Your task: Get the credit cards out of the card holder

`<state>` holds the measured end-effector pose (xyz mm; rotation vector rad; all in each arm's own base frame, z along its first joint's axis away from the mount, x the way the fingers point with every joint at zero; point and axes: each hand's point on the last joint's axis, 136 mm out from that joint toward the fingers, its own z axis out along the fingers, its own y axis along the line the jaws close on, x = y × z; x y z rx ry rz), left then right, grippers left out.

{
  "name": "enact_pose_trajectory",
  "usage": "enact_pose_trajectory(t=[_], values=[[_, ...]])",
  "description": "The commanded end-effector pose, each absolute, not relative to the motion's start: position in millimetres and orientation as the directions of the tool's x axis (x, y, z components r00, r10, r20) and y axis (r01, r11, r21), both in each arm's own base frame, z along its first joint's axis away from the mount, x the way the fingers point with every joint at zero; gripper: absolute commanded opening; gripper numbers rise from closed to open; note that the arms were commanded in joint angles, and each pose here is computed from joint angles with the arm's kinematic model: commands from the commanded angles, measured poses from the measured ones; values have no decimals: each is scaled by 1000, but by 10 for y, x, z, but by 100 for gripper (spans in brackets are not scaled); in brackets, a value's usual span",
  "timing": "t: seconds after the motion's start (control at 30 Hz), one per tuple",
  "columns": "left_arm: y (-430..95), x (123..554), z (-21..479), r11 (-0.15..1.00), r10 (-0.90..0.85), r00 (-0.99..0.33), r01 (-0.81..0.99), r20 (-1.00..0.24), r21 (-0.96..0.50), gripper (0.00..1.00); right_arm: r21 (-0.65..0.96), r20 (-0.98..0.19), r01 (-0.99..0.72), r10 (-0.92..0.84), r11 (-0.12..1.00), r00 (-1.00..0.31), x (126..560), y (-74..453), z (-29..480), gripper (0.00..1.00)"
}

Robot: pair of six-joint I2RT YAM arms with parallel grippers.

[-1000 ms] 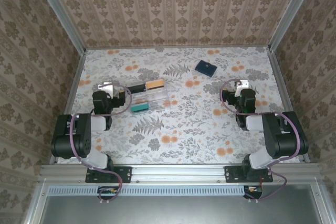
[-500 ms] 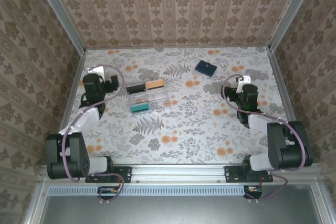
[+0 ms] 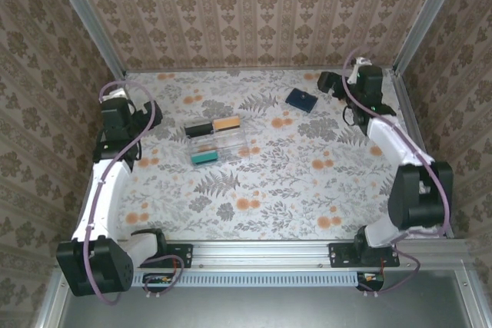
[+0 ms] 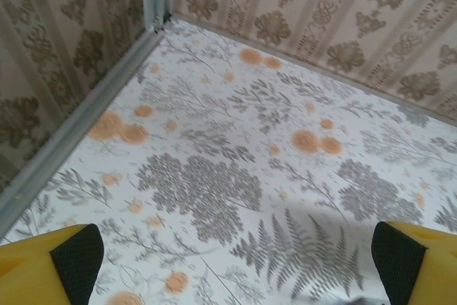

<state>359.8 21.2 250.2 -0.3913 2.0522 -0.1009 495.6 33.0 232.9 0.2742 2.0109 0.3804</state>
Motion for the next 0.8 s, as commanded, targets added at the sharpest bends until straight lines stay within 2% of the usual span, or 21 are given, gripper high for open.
enact_pose_trajectory(t=[0.0, 0.13, 0.4, 0.53, 0.77], values=[[36, 3487, 2619, 934, -357, -481, -192, -801, -301, 100, 405, -702, 58, 351, 913, -620, 5038, 622, 1874, 100], [-74, 3420, 2689, 938, -347, -502, -167, -793, -305, 100, 386, -631, 98, 340, 917, -697, 5396, 791, 1558, 100], [-275, 3350, 2812, 947, -311, -533, -104, -787, -304, 100, 373, -571, 114, 325, 921, -754, 5975, 982, 1087, 100], [-411, 3326, 2864, 948, -287, -547, -48, -786, -313, 100, 369, -538, 112, 310, 923, -784, 6140, 1044, 849, 100], [-430, 3290, 2845, 959, -252, -559, -34, -790, -282, 100, 357, -467, 114, 283, 927, -838, 6161, 1174, 517, 88]])
